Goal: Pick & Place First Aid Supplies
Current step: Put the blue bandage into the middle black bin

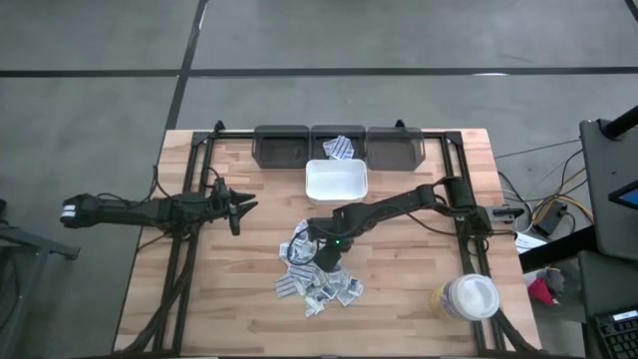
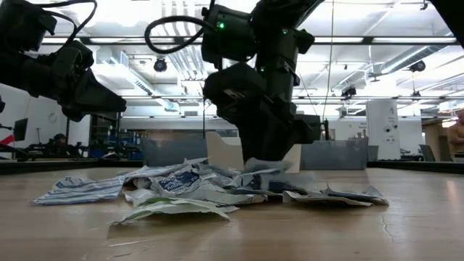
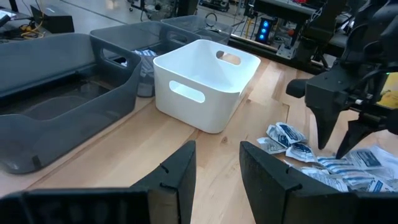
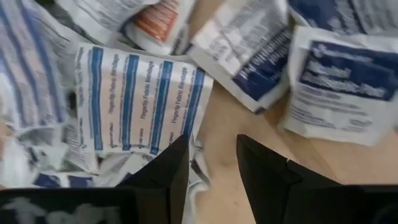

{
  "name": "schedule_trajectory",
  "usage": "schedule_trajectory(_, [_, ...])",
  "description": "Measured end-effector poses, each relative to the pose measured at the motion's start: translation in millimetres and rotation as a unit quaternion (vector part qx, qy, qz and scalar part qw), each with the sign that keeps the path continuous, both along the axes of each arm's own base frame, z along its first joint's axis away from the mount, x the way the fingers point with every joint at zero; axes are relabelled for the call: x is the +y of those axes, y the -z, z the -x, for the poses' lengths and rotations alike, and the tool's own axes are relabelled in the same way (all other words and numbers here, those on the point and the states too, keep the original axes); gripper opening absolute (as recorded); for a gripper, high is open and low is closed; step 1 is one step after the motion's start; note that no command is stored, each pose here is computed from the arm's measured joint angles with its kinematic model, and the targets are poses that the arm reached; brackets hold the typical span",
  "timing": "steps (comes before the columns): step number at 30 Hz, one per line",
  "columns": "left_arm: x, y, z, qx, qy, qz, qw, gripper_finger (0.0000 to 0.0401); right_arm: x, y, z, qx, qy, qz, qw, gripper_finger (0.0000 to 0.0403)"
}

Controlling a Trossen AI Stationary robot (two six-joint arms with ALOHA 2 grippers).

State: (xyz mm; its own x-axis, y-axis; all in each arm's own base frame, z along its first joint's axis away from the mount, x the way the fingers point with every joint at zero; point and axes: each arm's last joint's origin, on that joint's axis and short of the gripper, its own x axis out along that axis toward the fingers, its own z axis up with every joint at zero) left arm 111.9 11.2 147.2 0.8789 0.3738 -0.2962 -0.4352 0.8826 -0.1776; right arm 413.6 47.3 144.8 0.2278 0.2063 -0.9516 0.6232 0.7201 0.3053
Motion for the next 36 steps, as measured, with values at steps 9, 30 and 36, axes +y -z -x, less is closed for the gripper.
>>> schedule_trajectory(9, [0.0, -0.1, 0.0, 0.0, 0.0, 0.0, 1.0, 0.0124, -2.4, 3.6, 4.3, 0.022, 0.037, 0.005, 0.999, 0.0111])
schedule_trajectory(30, [0.0, -0.1, 0.0, 0.0, 0.0, 0.0, 1.0, 0.0124, -6.8, -10.5, 26.8, 0.111, 0.042, 0.037, 0.992, 0.0073])
schedule_trajectory(36, [0.0, -0.2, 0.0, -0.001, 0.0, 0.0, 1.0, 0.0124, -6.9, -20.9, 27.1, 0.089, 0.031, 0.037, 0.995, 0.0085])
